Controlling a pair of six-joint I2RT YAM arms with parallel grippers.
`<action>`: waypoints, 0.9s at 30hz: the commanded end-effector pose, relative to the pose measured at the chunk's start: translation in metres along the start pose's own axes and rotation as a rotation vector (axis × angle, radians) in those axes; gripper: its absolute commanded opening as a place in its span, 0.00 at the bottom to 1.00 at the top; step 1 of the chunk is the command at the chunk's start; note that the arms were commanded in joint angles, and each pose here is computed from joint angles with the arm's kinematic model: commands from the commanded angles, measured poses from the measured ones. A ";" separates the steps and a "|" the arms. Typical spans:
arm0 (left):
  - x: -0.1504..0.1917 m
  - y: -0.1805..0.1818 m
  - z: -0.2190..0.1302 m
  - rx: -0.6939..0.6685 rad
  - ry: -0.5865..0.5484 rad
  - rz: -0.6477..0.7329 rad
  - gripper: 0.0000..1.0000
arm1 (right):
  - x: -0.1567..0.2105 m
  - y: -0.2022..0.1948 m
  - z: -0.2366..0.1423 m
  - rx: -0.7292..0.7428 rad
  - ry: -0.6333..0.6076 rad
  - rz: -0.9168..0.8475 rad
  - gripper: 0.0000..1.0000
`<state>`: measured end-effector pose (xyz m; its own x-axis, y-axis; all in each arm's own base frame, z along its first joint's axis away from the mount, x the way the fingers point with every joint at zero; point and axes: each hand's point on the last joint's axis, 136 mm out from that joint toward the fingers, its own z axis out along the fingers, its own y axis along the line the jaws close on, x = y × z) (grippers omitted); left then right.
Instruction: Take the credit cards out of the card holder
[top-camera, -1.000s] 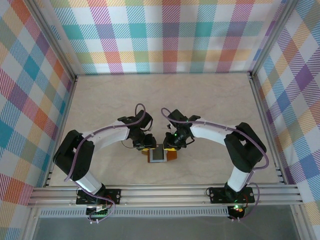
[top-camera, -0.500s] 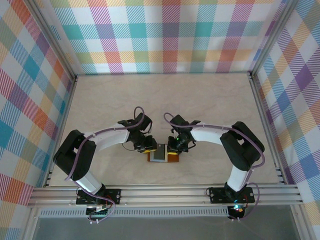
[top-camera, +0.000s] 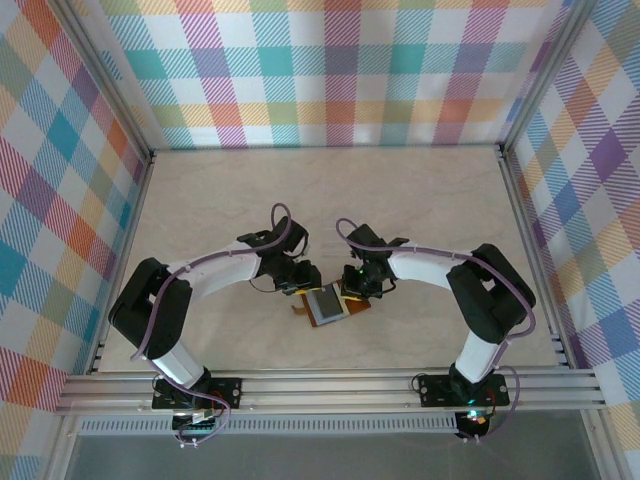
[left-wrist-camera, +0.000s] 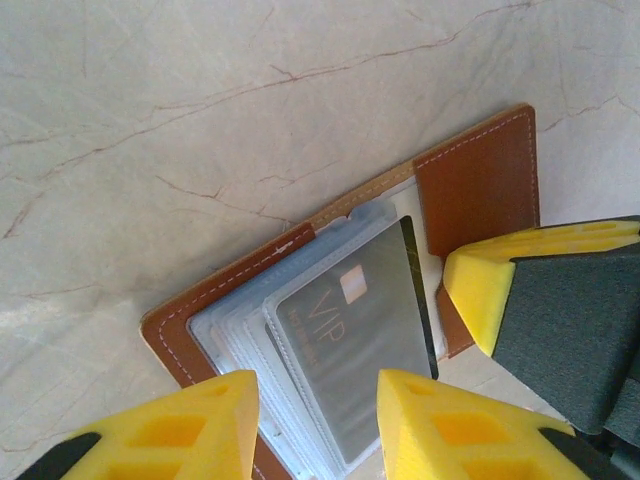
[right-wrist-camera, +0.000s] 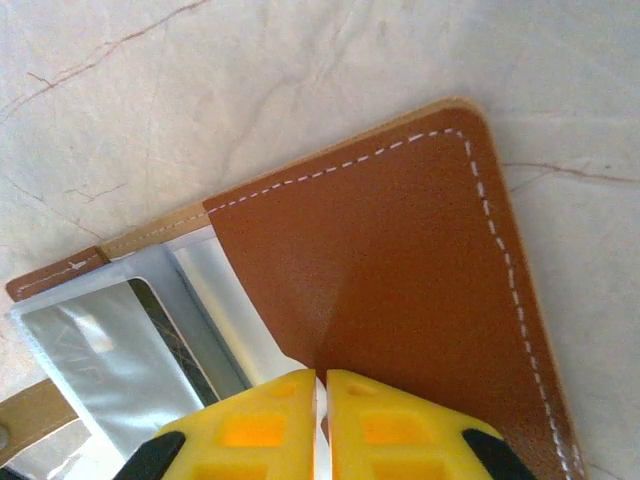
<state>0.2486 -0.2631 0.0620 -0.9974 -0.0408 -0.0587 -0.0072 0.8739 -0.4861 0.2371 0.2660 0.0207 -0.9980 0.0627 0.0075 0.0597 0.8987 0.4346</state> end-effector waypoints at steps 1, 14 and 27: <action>0.007 -0.003 0.002 -0.022 0.028 0.015 0.37 | 0.001 0.011 -0.004 -0.049 0.015 0.012 0.13; 0.025 0.009 0.010 -0.094 0.054 0.025 0.39 | 0.035 0.004 -0.009 -0.090 0.086 0.047 0.14; 0.031 0.017 0.027 -0.097 0.086 0.033 0.34 | 0.022 0.020 -0.016 -0.134 0.029 0.033 0.25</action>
<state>0.2261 -0.2609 0.0387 -0.9998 0.0042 -0.0170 0.0107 0.9136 -0.4065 0.2092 0.2711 0.0307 -0.9940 0.0713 0.0829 0.1040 0.8504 0.5158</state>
